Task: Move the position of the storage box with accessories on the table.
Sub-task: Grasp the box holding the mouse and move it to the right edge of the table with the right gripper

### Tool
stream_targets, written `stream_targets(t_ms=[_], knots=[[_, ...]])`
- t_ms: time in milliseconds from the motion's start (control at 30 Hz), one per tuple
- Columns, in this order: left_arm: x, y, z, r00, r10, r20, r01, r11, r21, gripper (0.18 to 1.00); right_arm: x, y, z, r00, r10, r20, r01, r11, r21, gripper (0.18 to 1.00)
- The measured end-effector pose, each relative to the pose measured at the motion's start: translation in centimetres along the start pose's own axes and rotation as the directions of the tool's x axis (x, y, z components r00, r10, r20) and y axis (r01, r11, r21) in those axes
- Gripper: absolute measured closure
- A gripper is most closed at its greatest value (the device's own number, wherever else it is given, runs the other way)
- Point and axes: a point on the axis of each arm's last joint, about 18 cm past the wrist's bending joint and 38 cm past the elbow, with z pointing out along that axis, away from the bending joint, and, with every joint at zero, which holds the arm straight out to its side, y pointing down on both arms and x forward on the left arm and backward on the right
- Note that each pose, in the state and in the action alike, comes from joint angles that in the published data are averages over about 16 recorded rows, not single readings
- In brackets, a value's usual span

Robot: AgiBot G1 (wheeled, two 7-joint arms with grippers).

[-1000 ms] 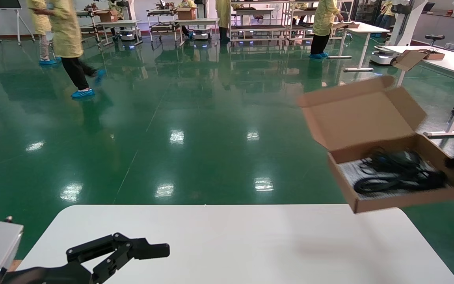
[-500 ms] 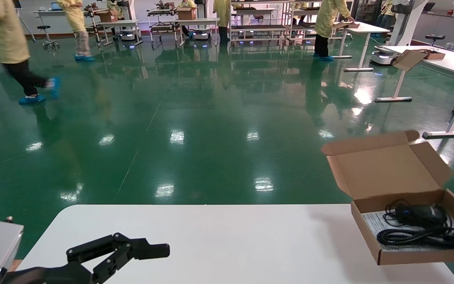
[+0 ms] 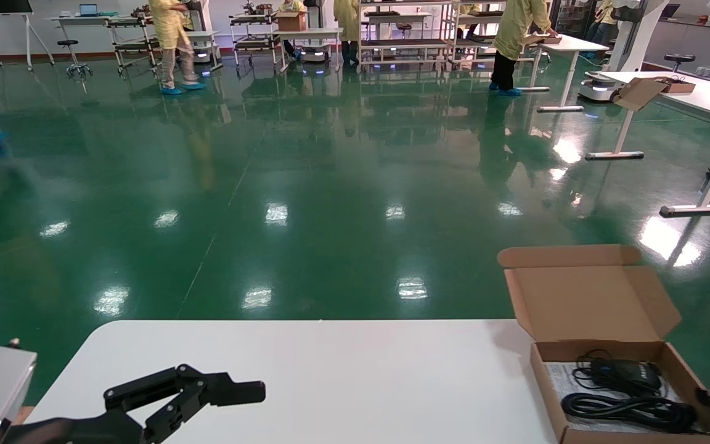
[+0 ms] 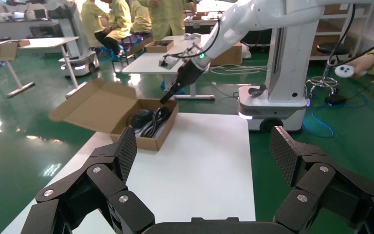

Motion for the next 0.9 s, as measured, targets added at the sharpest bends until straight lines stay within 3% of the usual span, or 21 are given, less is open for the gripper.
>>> stream_targets(t_ms=[500,900], knots=[[0.0,0.0,0.0,1.000,0.000,0.000,0.000,1.000,0.000,0.184,-1.5,0.6,1.6,0.996,-0.084,-0.006,0.084,0.996,0.037,0.977],[0.0,0.0,0.0,1.000,0.000,0.000,0.000,1.000,0.000,0.184,-1.3,0.6,1.8,0.995,-0.103,-0.014,0.103,0.992,0.066,0.977]])
